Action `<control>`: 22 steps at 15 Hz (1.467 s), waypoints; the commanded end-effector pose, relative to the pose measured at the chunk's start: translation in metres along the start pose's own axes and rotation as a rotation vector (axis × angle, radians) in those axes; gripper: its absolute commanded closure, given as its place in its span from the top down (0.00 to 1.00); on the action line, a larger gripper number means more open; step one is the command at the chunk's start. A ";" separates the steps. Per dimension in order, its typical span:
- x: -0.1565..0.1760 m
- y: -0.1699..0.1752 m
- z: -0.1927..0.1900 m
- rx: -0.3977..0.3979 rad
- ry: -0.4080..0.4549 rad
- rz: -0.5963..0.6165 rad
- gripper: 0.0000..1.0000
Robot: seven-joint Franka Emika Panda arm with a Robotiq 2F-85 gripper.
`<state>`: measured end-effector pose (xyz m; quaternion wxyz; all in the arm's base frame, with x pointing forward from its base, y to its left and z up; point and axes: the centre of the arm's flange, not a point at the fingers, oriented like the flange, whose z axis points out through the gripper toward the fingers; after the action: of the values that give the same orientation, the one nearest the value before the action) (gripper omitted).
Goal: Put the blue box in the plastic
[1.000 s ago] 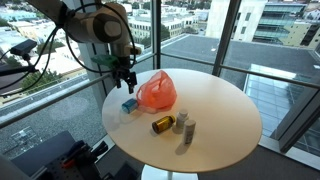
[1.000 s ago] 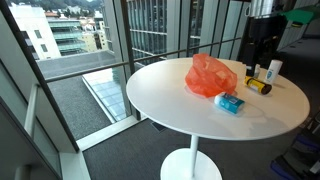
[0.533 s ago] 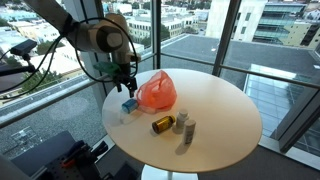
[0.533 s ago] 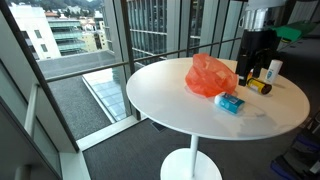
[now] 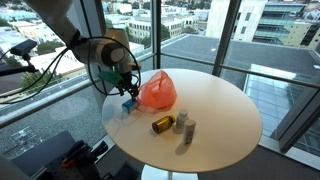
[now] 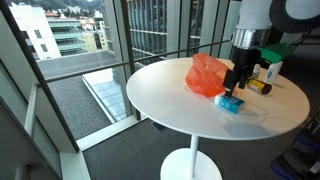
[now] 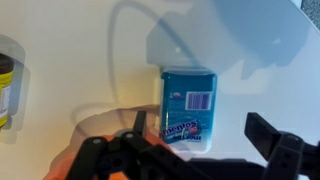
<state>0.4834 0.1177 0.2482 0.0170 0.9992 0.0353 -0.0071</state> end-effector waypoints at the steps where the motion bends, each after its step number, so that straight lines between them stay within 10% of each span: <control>1: 0.007 0.001 0.012 0.000 0.028 -0.003 1.00; 14: 0.004 0.005 0.043 -0.008 -0.010 0.017 1.00; 19: 0.003 0.002 0.046 -0.012 -0.020 0.015 0.49; 22: -0.001 -0.001 0.038 -0.006 -0.031 0.012 0.39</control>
<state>0.4817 0.1131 0.2034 0.0172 0.9991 0.0311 -0.0234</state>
